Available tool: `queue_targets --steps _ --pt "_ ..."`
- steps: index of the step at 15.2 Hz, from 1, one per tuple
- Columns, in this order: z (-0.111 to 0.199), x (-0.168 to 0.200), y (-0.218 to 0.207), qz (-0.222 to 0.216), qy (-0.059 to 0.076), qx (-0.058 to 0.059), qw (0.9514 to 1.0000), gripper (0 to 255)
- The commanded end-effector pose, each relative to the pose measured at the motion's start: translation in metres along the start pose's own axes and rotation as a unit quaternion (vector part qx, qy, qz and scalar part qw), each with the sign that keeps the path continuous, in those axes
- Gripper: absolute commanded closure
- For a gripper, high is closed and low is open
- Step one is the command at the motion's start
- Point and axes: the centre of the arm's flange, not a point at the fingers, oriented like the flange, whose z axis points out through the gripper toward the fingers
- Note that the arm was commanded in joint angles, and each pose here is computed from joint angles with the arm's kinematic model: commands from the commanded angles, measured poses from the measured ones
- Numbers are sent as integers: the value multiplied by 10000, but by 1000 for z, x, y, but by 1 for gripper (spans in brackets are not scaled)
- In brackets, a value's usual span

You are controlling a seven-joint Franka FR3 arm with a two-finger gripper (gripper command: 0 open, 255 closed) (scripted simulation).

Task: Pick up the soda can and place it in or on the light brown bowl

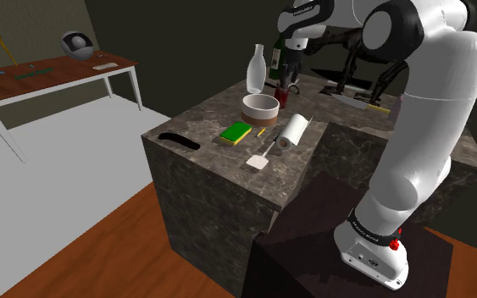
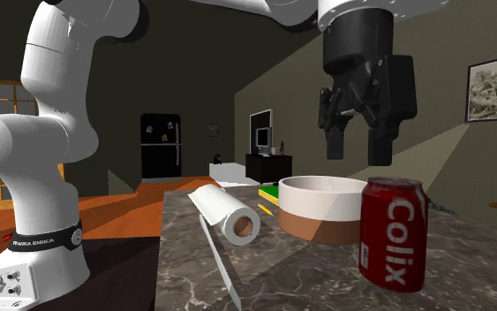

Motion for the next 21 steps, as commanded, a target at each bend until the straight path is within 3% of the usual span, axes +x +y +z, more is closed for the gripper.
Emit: queue_targets --steps 1,10,17,18,21 --pt "4 17 16 -21 16 -15 10000 0" --pt "46 22 22 -24 19 -19 10000 0" --pt "46 22 22 -24 19 -18 10000 0" --pt "46 22 22 -24 19 -18 10000 255" --pt "46 21 23 -24 19 -18 10000 255"
